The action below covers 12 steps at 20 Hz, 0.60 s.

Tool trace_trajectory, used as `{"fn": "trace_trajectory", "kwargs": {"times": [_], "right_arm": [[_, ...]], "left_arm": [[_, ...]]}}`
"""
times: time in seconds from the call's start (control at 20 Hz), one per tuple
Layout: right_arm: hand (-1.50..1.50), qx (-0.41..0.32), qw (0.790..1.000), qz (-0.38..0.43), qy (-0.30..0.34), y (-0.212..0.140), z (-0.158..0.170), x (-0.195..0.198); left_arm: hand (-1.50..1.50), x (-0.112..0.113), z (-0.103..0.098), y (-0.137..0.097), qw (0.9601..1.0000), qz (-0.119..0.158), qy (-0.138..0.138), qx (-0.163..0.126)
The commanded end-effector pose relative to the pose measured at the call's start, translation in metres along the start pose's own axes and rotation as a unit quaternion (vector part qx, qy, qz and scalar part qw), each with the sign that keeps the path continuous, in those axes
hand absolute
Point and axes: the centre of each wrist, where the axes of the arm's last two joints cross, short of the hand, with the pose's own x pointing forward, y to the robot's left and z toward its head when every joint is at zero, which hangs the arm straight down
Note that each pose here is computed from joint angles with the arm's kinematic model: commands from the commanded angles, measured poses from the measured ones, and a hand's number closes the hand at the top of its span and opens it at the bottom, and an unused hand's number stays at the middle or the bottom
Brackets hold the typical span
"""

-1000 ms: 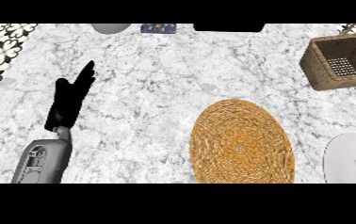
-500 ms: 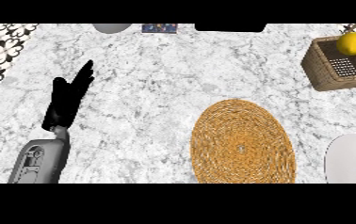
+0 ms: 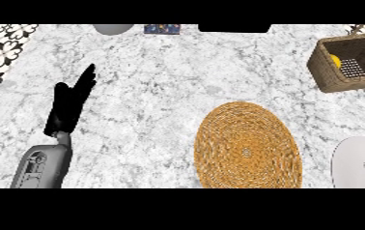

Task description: Pick the lemon from the placemat and place it in the basket

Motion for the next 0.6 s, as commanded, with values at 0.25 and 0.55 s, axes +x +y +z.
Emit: {"fn": "trace_trajectory", "kwargs": {"times": [0.25, 0.55], "right_arm": [[-1.5, -0.097, 0.991, -0.062, 0.074, -0.106, 0.025, -0.06], [-1.5, -0.087, 0.989, -0.075, 0.094, -0.145, 0.053, -0.109]], "left_arm": [[0.0, 0.003, 0.007, -0.004, 1.0, -0.002, 0.0, 0.001], [0.0, 0.001, 0.011, 0.005, 1.0, 0.003, 0.003, 0.003]]}}
